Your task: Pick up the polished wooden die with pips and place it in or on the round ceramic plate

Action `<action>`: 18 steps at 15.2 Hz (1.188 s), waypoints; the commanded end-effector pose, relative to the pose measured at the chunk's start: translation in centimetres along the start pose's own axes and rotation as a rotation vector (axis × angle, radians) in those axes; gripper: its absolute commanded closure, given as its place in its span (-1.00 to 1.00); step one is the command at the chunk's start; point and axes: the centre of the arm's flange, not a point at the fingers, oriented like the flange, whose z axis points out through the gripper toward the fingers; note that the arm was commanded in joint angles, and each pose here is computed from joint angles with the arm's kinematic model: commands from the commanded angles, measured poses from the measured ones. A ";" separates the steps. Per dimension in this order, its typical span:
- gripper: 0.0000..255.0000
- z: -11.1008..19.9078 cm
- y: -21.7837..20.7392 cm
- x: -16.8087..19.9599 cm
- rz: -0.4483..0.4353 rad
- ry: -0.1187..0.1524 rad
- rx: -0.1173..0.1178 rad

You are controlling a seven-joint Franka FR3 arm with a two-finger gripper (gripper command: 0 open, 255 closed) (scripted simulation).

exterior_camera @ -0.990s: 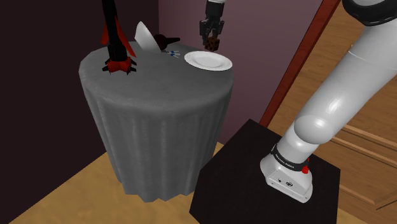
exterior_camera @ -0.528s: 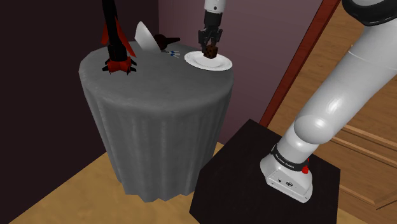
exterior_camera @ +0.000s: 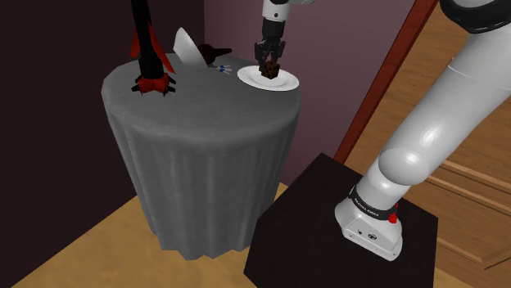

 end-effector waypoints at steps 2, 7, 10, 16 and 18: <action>-1.00 0.0 0.0 0.0 0.000 0.000 0.000; -1.00 0.0 0.0 0.0 0.000 0.000 0.000; -1.00 -4.0 0.0 0.0 0.000 0.000 0.000; -1.00 -5.0 0.0 0.0 0.000 0.000 0.000; -1.00 -5.0 0.0 0.0 0.000 0.000 0.000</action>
